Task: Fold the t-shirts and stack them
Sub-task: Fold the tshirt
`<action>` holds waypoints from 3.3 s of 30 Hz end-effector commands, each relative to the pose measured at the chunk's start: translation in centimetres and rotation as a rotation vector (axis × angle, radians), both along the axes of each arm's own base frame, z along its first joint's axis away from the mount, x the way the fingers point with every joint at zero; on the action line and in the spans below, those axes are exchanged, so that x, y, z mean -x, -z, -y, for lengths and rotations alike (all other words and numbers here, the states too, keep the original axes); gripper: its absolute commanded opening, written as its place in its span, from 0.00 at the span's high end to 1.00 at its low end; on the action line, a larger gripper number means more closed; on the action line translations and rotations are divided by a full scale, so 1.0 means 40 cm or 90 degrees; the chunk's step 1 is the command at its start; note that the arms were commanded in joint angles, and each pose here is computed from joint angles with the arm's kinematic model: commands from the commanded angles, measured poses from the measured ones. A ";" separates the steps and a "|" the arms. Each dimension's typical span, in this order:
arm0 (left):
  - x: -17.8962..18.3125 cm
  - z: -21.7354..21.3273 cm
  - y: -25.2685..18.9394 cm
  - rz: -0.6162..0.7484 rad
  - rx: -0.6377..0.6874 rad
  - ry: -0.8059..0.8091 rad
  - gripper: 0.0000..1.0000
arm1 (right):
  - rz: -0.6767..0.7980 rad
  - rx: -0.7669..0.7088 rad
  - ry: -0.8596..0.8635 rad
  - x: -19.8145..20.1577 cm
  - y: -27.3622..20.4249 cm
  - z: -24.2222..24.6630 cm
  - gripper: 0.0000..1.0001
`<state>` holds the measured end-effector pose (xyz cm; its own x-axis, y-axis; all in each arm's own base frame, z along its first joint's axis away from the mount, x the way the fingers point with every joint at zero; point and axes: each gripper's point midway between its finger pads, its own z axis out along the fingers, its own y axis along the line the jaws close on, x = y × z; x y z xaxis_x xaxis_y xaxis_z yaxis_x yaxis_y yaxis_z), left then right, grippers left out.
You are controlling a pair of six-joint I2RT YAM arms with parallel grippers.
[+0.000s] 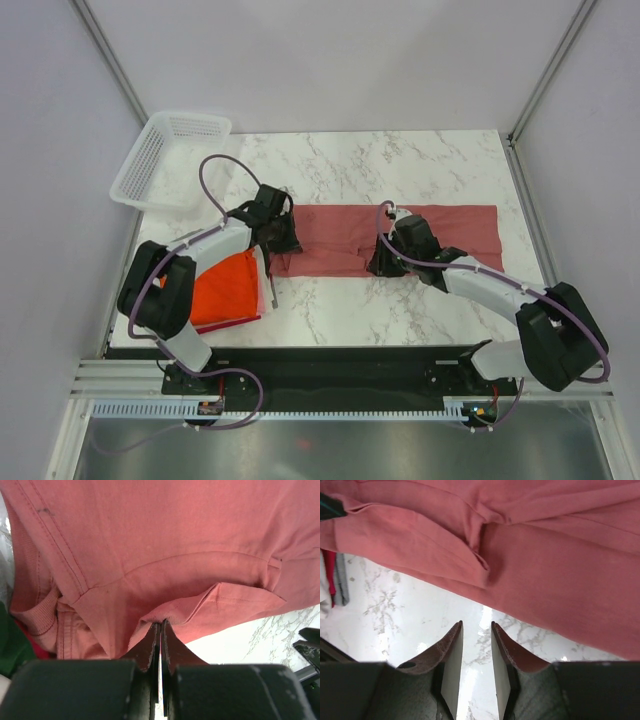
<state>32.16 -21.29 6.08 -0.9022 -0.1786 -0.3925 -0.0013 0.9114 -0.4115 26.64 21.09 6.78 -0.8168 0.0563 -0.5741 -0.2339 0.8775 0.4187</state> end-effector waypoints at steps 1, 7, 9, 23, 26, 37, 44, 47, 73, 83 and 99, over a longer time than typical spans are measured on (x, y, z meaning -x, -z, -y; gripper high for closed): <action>-0.056 0.007 -0.037 0.055 -0.003 0.010 0.98 | 0.026 -0.086 -0.044 -0.029 -0.058 -0.079 0.65; -0.063 0.002 -0.030 0.058 -0.011 0.007 0.98 | -0.004 -0.130 -0.062 -0.057 -0.035 -0.137 0.71; -0.065 -0.001 -0.029 0.060 -0.012 0.005 0.98 | -0.010 -0.127 -0.060 -0.063 -0.024 -0.141 0.72; -0.072 -0.029 -0.038 0.085 -0.041 -0.013 0.59 | -0.080 -0.025 0.012 -0.094 0.091 -0.098 0.76; -0.068 -0.036 -0.072 0.105 -0.038 -0.017 0.41 | -0.065 -0.037 0.007 -0.095 0.057 -0.101 0.75; -0.022 0.042 -0.104 0.078 0.045 0.038 0.52 | -0.057 -0.079 -0.010 -0.112 -0.003 -0.140 0.75; 0.000 0.041 -0.019 0.037 0.027 0.043 0.70 | -0.080 -0.030 0.041 -0.135 0.072 -0.103 0.78; 0.016 0.028 0.026 0.016 0.012 0.040 0.74 | -0.096 -0.011 0.057 -0.138 0.106 -0.084 0.80; 0.008 -0.020 -0.101 0.121 -0.079 -0.016 0.43 | 0.073 0.046 0.037 -0.176 -0.089 0.014 0.63; 0.049 -0.073 -0.174 0.175 -0.079 -0.038 0.31 | 0.129 0.063 -0.120 -0.384 -0.184 -0.124 0.46; 0.076 -0.085 -0.235 0.214 -0.020 -0.061 0.29 | 0.089 -0.030 -0.390 -0.545 -0.048 -0.345 0.39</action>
<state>28.96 -18.20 15.11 -0.7187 -0.1987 -0.6663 0.0687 0.9333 -0.3525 49.11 33.71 7.70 -0.6437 -0.3334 -0.6889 -0.6822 0.6578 0.3192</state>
